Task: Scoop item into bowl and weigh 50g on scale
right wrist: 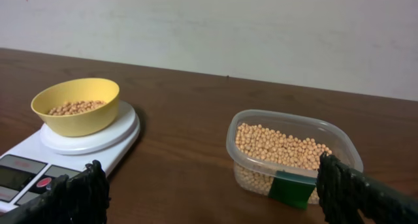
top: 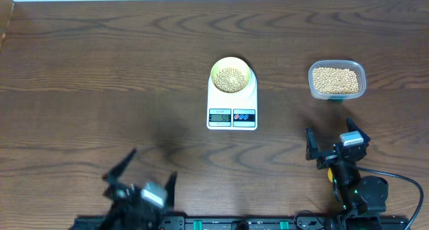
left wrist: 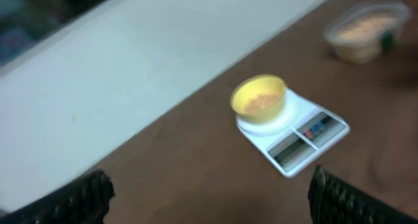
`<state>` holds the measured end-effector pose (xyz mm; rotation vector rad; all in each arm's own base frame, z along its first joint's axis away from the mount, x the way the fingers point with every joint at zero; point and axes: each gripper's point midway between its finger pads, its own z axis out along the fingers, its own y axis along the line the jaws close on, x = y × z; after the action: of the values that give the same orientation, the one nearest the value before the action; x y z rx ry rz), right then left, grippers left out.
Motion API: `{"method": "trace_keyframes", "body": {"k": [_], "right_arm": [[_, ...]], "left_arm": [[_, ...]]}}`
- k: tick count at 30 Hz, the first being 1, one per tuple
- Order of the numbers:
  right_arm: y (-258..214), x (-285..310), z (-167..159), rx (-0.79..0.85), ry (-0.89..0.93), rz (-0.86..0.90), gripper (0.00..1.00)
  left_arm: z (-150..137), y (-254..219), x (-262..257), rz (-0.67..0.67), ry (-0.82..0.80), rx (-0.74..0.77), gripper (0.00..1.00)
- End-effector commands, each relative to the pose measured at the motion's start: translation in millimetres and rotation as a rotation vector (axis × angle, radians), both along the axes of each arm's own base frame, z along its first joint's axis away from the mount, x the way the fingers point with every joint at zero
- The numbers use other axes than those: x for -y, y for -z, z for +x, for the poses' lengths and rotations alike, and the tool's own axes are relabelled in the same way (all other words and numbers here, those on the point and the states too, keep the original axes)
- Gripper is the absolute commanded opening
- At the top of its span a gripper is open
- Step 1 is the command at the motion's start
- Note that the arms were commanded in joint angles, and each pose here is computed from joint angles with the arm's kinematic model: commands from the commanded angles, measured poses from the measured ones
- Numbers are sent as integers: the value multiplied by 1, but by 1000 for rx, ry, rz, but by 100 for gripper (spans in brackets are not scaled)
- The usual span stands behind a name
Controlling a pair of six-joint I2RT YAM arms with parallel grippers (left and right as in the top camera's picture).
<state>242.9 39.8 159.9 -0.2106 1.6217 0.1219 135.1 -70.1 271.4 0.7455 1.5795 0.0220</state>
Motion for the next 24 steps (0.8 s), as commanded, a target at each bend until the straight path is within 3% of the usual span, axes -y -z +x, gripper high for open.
{"method": "trace_keyframes", "body": {"k": [1, 5, 24], "right_arm": [[1, -1, 0, 0, -1, 1, 99], [1, -1, 0, 0, -1, 1, 99], [1, -1, 0, 0, -1, 1, 99]], "left_arm": [[35, 18, -25, -268, -201, -81, 98], [61, 39, -46, -441, -353, -103, 98], [98, 101, -65, -498, -466, -96, 98]]}}
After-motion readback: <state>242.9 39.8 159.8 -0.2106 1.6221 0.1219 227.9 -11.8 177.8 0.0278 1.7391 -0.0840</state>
